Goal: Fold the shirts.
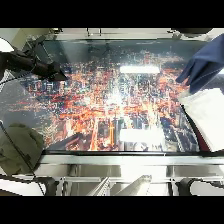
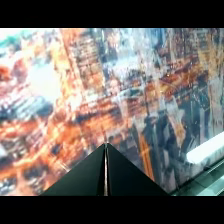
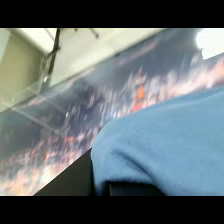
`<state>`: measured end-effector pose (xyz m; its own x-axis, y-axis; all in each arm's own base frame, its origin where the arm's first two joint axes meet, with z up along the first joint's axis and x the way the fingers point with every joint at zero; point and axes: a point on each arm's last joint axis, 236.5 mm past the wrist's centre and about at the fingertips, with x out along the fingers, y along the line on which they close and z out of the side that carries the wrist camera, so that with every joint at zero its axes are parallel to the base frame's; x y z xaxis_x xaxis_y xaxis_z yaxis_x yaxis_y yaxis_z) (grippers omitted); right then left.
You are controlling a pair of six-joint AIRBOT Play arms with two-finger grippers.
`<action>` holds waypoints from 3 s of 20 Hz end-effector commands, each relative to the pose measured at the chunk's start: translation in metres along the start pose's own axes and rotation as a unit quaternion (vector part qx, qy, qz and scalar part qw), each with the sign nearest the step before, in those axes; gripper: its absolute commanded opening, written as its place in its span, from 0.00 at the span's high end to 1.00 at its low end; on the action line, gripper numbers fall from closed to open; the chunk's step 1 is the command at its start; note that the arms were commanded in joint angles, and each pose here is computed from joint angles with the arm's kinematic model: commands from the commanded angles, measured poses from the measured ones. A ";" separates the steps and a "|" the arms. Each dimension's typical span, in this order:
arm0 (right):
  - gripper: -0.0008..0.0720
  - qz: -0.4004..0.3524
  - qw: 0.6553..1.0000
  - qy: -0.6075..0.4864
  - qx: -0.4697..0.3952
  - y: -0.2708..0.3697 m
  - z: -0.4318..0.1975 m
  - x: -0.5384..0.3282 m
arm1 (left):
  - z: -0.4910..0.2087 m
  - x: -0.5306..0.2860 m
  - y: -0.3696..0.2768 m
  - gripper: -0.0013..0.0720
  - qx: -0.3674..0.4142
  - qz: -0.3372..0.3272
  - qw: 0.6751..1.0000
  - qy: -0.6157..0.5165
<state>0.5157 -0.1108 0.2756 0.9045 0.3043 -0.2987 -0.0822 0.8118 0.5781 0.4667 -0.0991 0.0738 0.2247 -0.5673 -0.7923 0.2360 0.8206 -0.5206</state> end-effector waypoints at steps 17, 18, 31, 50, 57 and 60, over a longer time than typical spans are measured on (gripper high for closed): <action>0.97 -0.444 0.776 0.274 0.355 -0.142 -0.255 -0.221 | 0.001 0.008 -0.010 0.98 0.026 -0.001 1.000 0.002; 0.97 -0.462 0.755 0.278 0.372 -0.147 -0.274 -0.235 | 0.001 0.008 -0.010 0.98 0.027 0.000 1.000 0.002; 0.03 -0.464 0.769 0.279 0.340 -0.187 -0.314 -0.247 | 0.004 0.008 -0.009 0.98 0.044 0.001 0.999 -0.004; 0.97 -0.004 0.967 0.245 0.070 0.100 -0.263 -0.099 | -0.060 -0.047 -0.111 0.98 0.082 -0.017 0.996 -0.028; 0.97 0.084 0.937 0.339 -0.005 0.156 -0.378 -0.072 | -0.196 0.004 -0.133 0.96 0.024 -0.034 0.999 0.014; 0.97 0.085 0.935 0.345 -0.010 0.154 -0.381 -0.069 | -0.206 0.000 -0.130 0.96 0.003 -0.032 0.999 -0.014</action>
<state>0.2820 0.1725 0.1033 0.4067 0.6631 -0.6284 -0.1867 0.7336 0.6534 0.2569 -0.1929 0.0857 0.1915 -0.6184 -0.7622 0.3015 0.7761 -0.5539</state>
